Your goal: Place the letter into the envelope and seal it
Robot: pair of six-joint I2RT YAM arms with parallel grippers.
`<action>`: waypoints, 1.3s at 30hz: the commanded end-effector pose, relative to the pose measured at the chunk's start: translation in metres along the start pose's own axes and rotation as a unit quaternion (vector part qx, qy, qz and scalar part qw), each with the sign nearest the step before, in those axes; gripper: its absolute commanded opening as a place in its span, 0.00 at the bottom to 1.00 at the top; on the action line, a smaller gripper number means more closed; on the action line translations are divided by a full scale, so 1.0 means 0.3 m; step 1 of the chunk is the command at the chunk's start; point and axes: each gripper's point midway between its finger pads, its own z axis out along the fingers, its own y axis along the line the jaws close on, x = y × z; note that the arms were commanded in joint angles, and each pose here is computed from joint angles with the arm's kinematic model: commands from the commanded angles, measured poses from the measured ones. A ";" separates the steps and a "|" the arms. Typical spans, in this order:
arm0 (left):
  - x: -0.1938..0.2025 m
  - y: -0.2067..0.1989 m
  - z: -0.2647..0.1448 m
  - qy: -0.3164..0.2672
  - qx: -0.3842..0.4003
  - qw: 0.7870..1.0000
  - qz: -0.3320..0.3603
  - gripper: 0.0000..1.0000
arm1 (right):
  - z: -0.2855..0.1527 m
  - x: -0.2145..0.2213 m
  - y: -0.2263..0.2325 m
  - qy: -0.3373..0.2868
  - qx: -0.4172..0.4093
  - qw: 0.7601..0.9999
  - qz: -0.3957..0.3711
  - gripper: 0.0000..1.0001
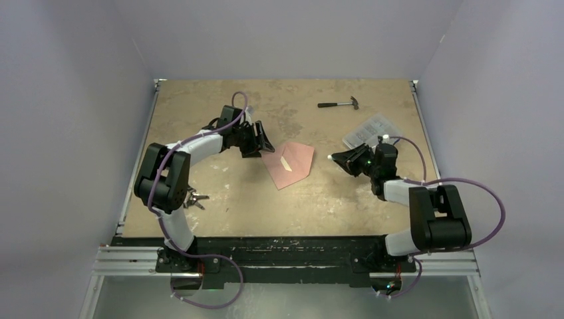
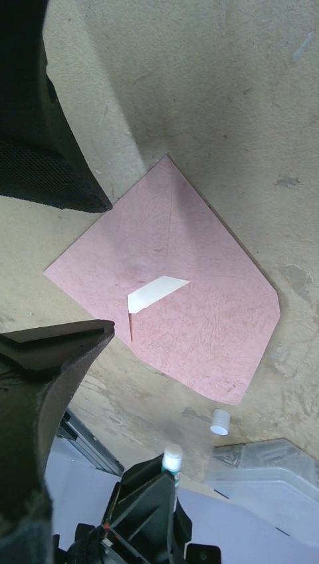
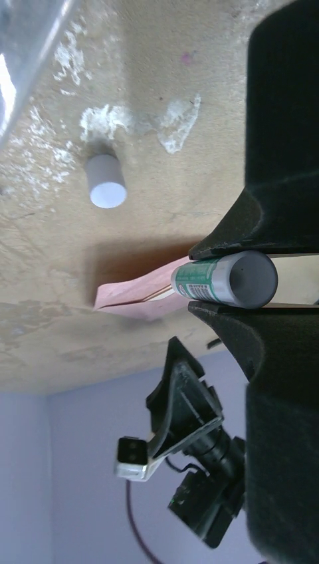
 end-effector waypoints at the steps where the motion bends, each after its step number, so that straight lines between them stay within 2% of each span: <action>1: -0.036 -0.034 -0.042 -0.021 0.009 1.000 0.012 0.59 | 0.030 -0.104 0.076 -0.058 -0.048 0.997 0.034 0.03; 9: -0.053 -0.058 -0.061 -0.028 0.013 0.999 0.011 0.59 | 0.094 -0.148 0.028 -0.091 -0.062 0.989 0.098 0.03; 13: -0.048 -0.057 -0.063 -0.026 0.011 1.000 0.010 0.58 | 0.086 -0.177 0.052 -0.116 -0.091 0.983 0.105 0.03; 18: -0.044 -0.051 -0.064 -0.024 0.008 1.000 0.010 0.58 | 0.093 -0.180 0.039 -0.118 -0.087 0.982 0.120 0.04; 29: -0.043 -0.043 -0.051 -0.019 0.006 1.000 0.009 0.57 | 0.083 -0.205 -0.014 -0.155 -0.077 0.974 0.150 0.12; 33: -0.042 -0.041 -0.053 -0.018 0.003 1.000 0.010 0.57 | 0.088 -0.208 -0.045 -0.162 -0.068 0.970 0.169 0.20; 39: -0.042 -0.043 -0.059 -0.019 0.002 1.000 0.010 0.57 | 0.064 -0.211 -0.040 -0.171 -0.070 0.965 0.185 0.42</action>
